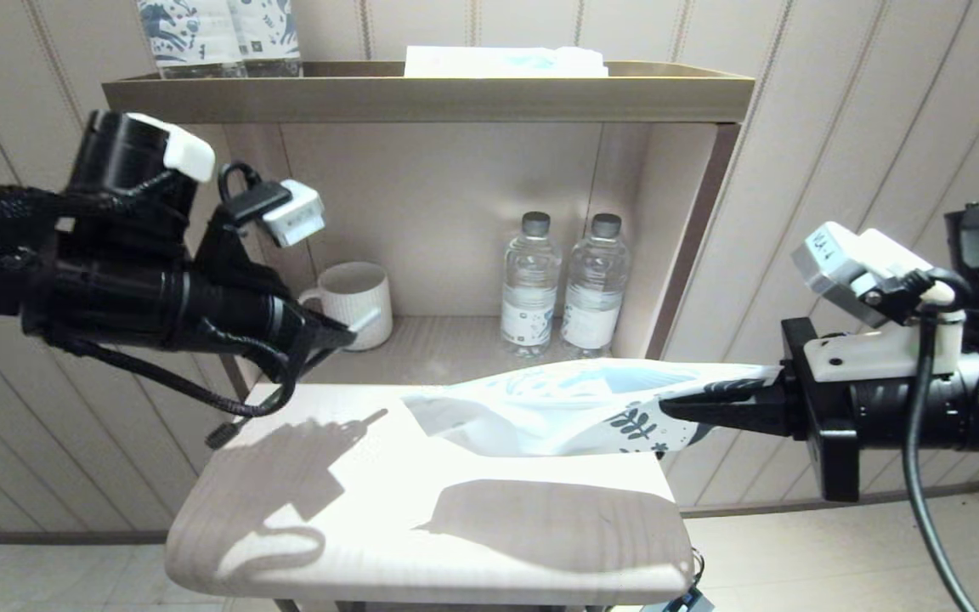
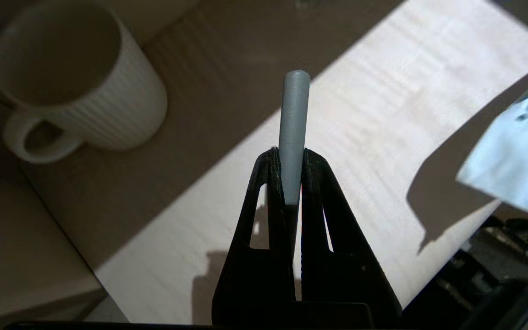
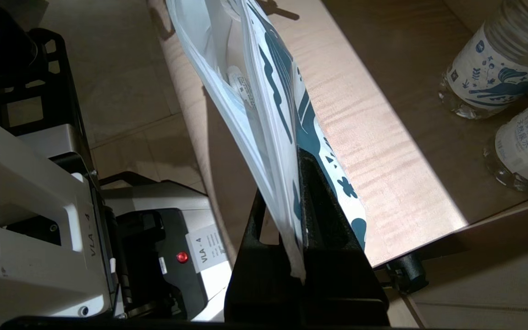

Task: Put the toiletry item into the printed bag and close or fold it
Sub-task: Pick up a toothbrush, then place the toothbrush in the storage bag

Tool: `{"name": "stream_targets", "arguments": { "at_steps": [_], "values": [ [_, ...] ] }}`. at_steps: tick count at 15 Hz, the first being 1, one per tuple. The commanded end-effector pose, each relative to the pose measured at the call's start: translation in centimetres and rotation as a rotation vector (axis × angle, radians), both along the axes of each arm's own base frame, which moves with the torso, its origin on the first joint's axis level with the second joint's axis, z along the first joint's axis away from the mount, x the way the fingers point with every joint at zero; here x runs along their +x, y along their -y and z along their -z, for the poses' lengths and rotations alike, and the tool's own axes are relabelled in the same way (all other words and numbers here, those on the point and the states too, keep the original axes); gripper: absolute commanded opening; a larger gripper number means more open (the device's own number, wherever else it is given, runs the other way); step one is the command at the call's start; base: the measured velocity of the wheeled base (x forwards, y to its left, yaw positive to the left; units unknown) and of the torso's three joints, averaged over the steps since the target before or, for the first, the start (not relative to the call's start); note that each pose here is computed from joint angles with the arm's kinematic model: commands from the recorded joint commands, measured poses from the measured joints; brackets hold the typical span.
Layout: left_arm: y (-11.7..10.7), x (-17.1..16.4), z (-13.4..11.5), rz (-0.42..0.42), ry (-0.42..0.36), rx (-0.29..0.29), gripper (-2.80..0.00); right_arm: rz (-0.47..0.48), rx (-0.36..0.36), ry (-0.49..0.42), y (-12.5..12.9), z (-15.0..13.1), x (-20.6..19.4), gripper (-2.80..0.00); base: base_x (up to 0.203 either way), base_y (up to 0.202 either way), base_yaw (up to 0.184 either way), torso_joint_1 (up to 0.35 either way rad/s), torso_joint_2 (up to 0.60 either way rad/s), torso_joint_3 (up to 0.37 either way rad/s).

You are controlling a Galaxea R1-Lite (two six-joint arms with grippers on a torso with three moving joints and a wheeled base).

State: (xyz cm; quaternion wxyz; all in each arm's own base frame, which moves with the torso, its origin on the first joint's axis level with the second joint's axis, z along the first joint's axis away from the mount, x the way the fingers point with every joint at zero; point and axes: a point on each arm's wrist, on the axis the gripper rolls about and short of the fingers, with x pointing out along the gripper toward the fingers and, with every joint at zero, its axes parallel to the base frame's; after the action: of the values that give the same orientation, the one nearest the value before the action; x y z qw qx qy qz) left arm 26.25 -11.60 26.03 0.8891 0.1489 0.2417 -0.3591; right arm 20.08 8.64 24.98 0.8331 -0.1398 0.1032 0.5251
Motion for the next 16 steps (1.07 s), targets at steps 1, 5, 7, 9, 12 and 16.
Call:
{"name": "stream_targets", "arguments": {
  "at_steps": [1, 5, 7, 9, 12, 16],
  "values": [
    [-0.5, -1.3, -3.4, 0.011, 0.092, -0.058, -2.8, -0.006, -0.003, -0.008, -0.1, 0.3, 0.0, -2.8, 0.0, 0.0, 0.0, 0.0, 0.0, 0.0],
    [-0.2, -2.1, -7.4, 0.07, 0.143, -0.154, -2.8, -0.012, -0.008, -0.024, -0.4, 0.6, 0.5, -2.8, 0.0, 0.0, 0.0, 0.0, 0.0, 0.0],
    [0.8, -2.9, -9.2, 0.147, 0.156, -0.2, -2.8, -0.013, -0.006, -0.021, -0.4, 0.5, 0.6, -2.8, 0.0, 0.0, 0.0, 0.0, 0.0, 0.0],
    [3.0, -3.8, -10.6, 0.255, 0.149, -0.264, -2.8, -0.015, -0.007, -0.029, -0.6, 0.5, 1.0, -2.8, 0.0, 0.0, 0.0, 0.0, 0.0, 0.0],
    [6.9, -4.0, -11.1, 0.36, 0.085, -0.338, -2.8, -0.015, -0.008, -0.033, -0.9, 0.6, 1.5, -2.8, 0.0, 0.0, 0.0, 0.0, 0.0, 0.0],
    [11.0, -5.0, -10.9, 0.471, 0.035, -0.369, -2.8, -0.013, -0.011, -0.042, -1.1, 0.6, 2.3, -2.8, 0.0, 0.0, 0.0, 0.0, 0.0, 0.0]
  ]
}}
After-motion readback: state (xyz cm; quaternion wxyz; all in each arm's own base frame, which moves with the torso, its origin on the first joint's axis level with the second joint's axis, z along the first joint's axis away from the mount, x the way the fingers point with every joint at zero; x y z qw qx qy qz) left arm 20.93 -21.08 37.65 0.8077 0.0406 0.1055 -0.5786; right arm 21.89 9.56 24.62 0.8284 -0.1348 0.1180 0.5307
